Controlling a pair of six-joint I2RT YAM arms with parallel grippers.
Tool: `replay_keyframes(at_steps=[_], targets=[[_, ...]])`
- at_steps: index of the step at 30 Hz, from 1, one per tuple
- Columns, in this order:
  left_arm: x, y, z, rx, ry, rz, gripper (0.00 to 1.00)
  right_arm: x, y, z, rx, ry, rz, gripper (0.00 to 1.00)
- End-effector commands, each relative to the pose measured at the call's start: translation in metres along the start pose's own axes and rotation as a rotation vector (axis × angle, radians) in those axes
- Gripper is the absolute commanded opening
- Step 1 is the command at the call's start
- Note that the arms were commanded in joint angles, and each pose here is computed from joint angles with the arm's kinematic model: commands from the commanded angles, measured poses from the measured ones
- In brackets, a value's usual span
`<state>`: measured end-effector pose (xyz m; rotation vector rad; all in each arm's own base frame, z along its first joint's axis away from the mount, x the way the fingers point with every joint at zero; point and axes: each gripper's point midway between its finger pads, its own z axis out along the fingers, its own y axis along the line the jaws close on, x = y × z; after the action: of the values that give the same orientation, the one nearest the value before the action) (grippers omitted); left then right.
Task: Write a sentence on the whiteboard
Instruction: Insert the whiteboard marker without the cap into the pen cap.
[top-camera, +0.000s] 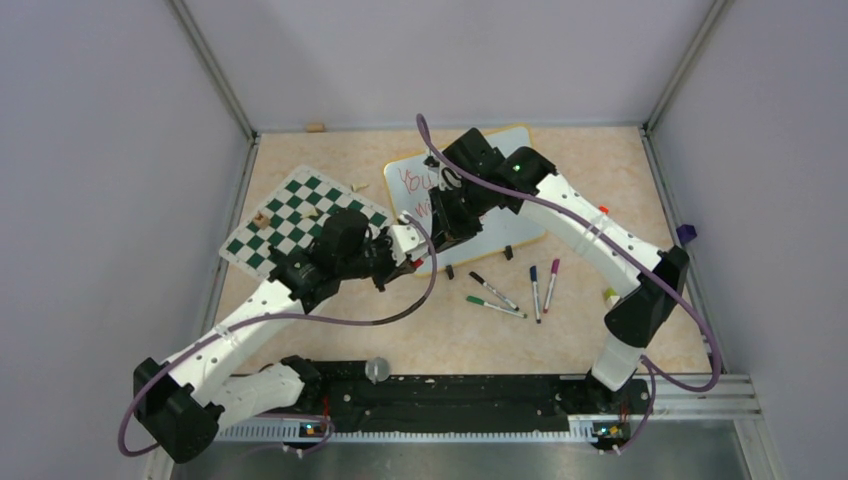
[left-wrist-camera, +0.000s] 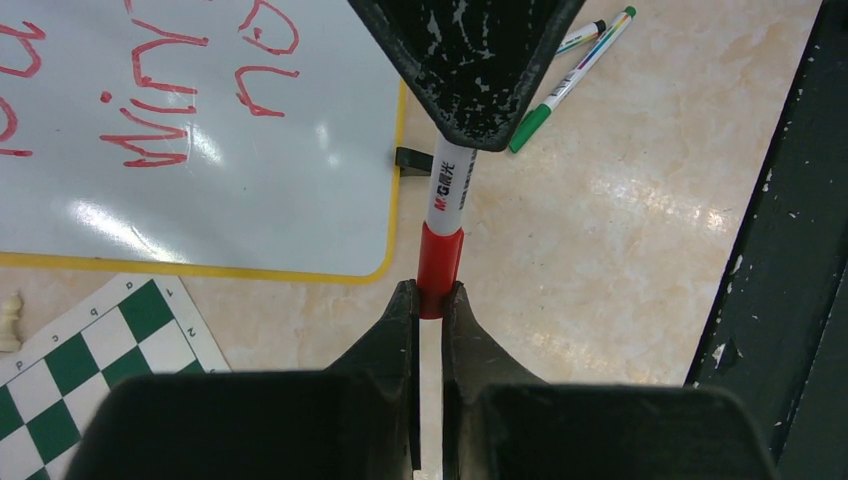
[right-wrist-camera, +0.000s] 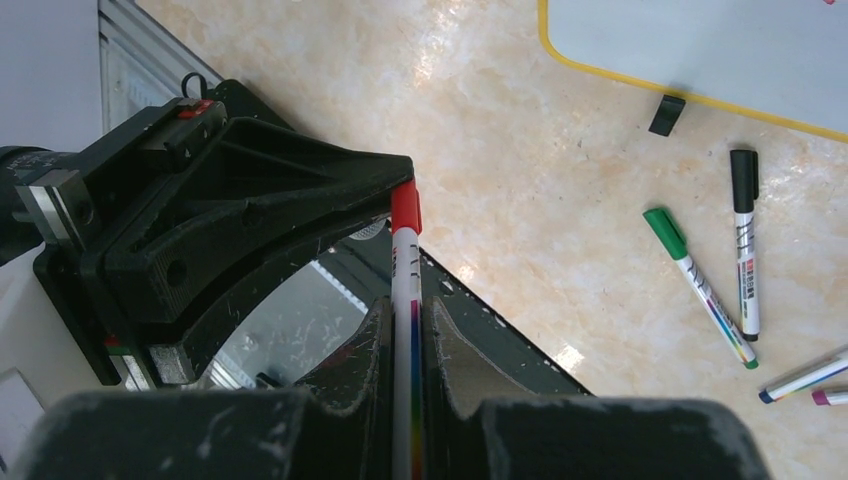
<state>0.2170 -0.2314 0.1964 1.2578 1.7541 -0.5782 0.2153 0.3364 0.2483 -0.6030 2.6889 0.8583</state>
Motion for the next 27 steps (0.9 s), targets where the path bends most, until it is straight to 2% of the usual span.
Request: replay_keyframes(at_steps=[1, 14, 21, 27], targets=[[-0.127, 0.007, -0.021, 0.004, -0.410, 0.118, 0.00, 0.002, -0.001, 0.012, 0.041, 0.003, -0.015, 0.00], [-0.145, 0.008, -0.022, 0.011, -0.462, 0.108, 0.00, 0.009, -0.008, 0.015, 0.085, 0.069, -0.012, 0.00], [-0.145, 0.002, -0.020, 0.012, -0.439, 0.165, 0.00, 0.016, -0.014, 0.023, 0.107, 0.115, 0.005, 0.00], [-0.162, 0.006, -0.019, -0.016, -0.450, 0.207, 0.00, 0.022, -0.022, 0.028, 0.143, 0.148, 0.029, 0.00]])
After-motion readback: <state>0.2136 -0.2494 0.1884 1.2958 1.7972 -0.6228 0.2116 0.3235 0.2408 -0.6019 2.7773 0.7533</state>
